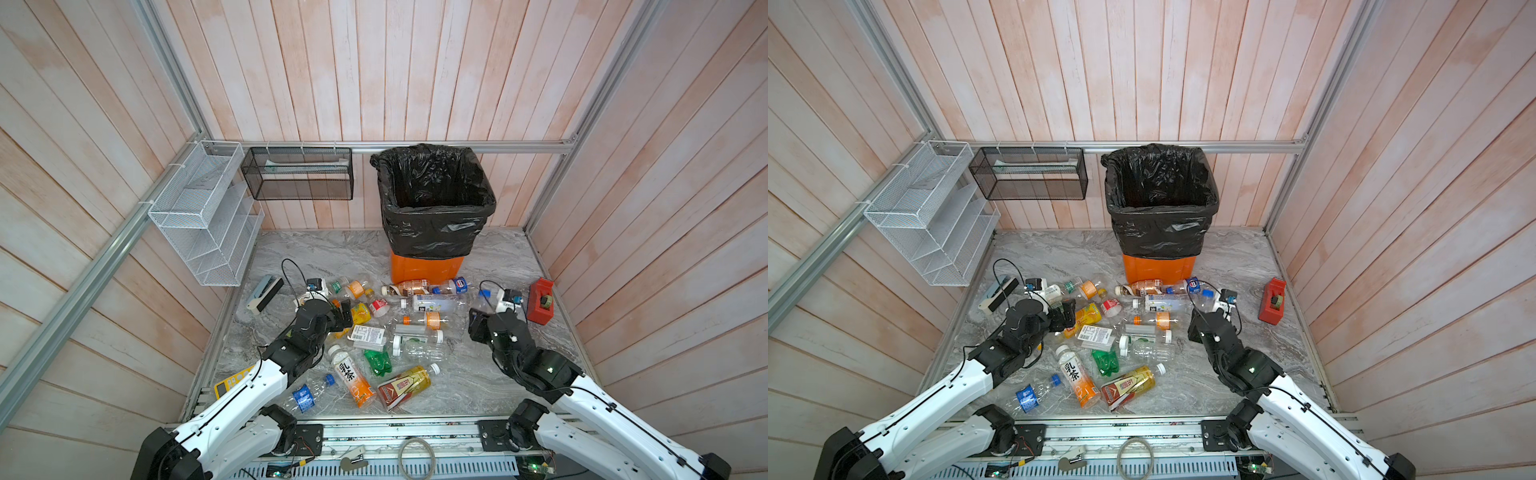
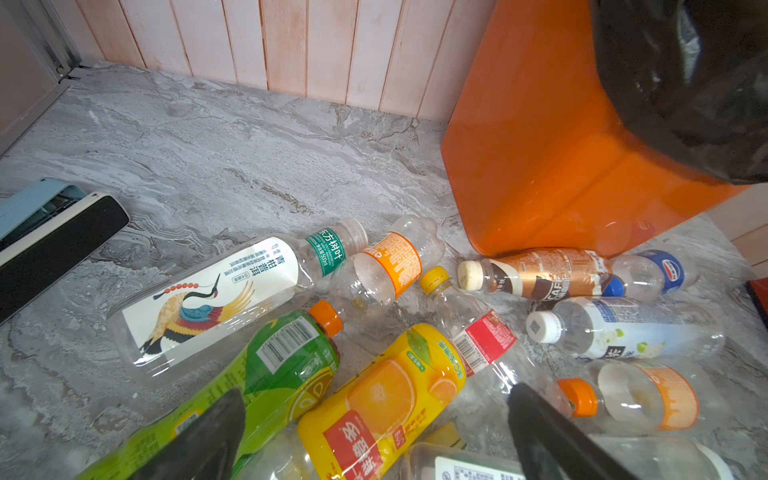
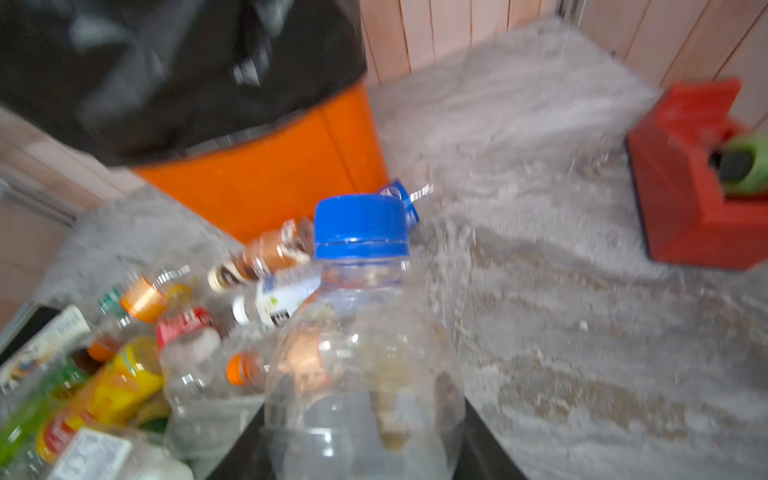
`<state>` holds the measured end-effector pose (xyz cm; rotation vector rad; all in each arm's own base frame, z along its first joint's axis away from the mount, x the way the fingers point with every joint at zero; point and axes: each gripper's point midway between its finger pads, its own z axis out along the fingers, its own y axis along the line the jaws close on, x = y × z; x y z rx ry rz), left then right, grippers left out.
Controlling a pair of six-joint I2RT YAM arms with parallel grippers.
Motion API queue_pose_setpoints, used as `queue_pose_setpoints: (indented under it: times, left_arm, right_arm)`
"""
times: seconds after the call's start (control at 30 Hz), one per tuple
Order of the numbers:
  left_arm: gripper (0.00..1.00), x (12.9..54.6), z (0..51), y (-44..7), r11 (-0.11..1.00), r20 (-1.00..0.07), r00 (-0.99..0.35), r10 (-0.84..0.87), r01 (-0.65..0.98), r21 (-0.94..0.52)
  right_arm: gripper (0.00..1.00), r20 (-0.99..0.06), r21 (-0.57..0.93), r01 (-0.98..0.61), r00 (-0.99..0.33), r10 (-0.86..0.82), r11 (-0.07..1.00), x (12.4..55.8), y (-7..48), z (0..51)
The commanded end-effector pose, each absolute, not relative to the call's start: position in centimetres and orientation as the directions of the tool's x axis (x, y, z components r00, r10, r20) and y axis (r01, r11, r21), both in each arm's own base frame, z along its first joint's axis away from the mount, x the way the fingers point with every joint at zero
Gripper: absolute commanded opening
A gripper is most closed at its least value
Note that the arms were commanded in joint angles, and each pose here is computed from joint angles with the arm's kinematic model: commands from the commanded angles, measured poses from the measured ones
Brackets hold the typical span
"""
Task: Throw the plastic bottles in the bin
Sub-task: 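Lift the blue-cap bottle with the right gripper over the bin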
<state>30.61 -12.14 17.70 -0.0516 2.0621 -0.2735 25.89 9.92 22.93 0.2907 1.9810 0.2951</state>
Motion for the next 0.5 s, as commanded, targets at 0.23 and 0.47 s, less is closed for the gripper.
queue_pose_setpoints:
  times: [0.23,0.47]
  left_arm:
    - [1.0,30.1,16.5,-11.8,0.974,-0.847,-0.508,-0.159,0.057,-0.218]
    - [1.0,30.2,16.4,-12.0,0.973,-0.842,-0.515,-0.158,0.062,-0.221]
  right_arm:
    - [0.51,-0.911,0.239,-0.12,0.316,0.265,0.964,28.3,8.3,49.5]
    - [0.52,-0.86,0.151,-0.249,0.444,0.251,0.957,34.2,12.6,57.8]
